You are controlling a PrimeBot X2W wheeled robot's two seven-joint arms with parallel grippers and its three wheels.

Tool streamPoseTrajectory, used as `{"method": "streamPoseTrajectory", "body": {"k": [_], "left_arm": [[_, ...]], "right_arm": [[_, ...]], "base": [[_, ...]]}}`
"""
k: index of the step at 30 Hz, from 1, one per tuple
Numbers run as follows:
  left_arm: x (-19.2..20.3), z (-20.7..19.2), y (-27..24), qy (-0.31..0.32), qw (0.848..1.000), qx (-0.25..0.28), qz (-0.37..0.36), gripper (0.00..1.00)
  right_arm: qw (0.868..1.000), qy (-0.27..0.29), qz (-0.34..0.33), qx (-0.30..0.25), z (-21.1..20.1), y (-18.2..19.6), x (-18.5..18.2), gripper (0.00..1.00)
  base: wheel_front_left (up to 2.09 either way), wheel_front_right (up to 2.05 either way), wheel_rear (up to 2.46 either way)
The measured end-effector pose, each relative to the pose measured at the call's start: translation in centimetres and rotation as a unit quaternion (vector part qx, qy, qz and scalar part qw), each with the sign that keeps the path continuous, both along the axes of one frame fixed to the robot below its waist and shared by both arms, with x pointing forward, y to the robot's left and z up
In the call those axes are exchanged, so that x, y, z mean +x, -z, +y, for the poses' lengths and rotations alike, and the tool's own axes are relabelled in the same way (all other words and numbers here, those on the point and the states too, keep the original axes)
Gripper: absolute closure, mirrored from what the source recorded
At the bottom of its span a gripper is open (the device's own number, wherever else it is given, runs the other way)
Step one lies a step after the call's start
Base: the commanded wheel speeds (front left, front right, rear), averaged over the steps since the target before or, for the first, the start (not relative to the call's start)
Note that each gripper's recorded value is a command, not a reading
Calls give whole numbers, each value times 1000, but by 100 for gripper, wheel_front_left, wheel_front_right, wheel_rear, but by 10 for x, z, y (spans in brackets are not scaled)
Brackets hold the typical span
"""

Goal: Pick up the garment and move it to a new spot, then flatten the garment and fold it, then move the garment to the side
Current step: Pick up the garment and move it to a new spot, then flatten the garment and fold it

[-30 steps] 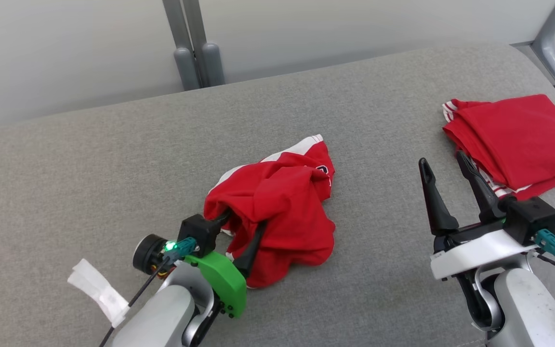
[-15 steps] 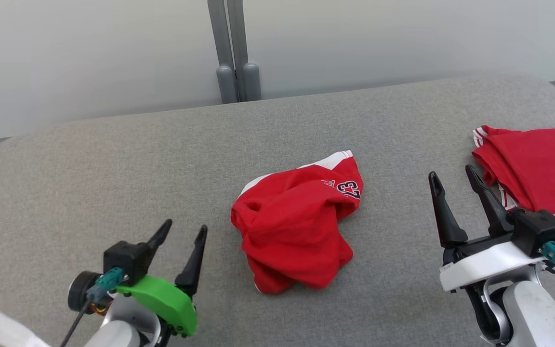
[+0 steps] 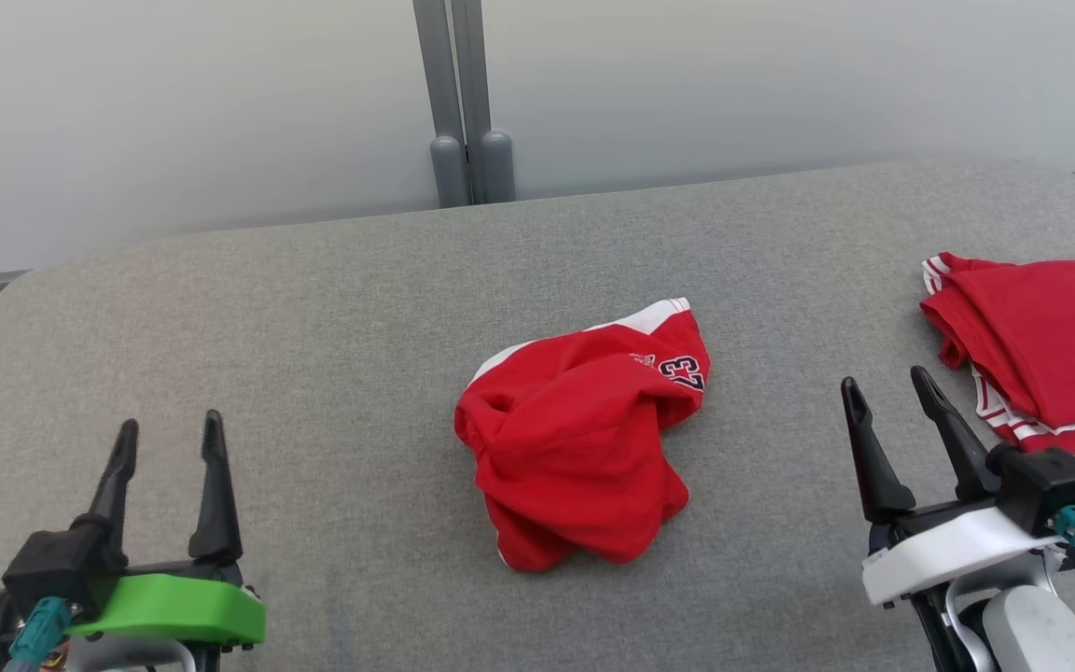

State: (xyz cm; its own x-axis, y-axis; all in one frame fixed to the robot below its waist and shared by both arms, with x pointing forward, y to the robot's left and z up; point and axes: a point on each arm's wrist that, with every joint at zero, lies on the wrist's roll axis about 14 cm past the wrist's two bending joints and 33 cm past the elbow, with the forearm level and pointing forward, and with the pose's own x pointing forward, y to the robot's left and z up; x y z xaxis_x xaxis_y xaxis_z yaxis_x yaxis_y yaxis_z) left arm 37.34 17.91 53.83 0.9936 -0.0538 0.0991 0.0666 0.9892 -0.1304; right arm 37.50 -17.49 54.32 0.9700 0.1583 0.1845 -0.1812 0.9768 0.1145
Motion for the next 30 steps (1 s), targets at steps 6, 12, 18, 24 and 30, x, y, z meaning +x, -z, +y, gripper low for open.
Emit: {"method": "streamPoseTrajectory", "body": {"k": [6,12,18,24,30], "left_arm": [[-14,12,3,-29,1000,-11,-5,0],[-14,5,1,-18,1000,-16,-14,0],[-13,2,4,-13,1000,-17,-14,0],[-14,0,6,-10,1000,-20,-14,0],[-14,1,6,-12,1000,-22,-16,0]], "right_arm": [[1000,9,14,2,-6,9,-4,0],[1000,7,16,3,-3,11,-4,0],[1000,5,19,4,-2,13,-3,0],[1000,3,22,3,-1,15,-2,0],[1000,1,21,2,0,14,-1,0]], "base": [[0,0,0],[0,0,0],[0,0,0],[0,0,0],[0,0,0]]}}
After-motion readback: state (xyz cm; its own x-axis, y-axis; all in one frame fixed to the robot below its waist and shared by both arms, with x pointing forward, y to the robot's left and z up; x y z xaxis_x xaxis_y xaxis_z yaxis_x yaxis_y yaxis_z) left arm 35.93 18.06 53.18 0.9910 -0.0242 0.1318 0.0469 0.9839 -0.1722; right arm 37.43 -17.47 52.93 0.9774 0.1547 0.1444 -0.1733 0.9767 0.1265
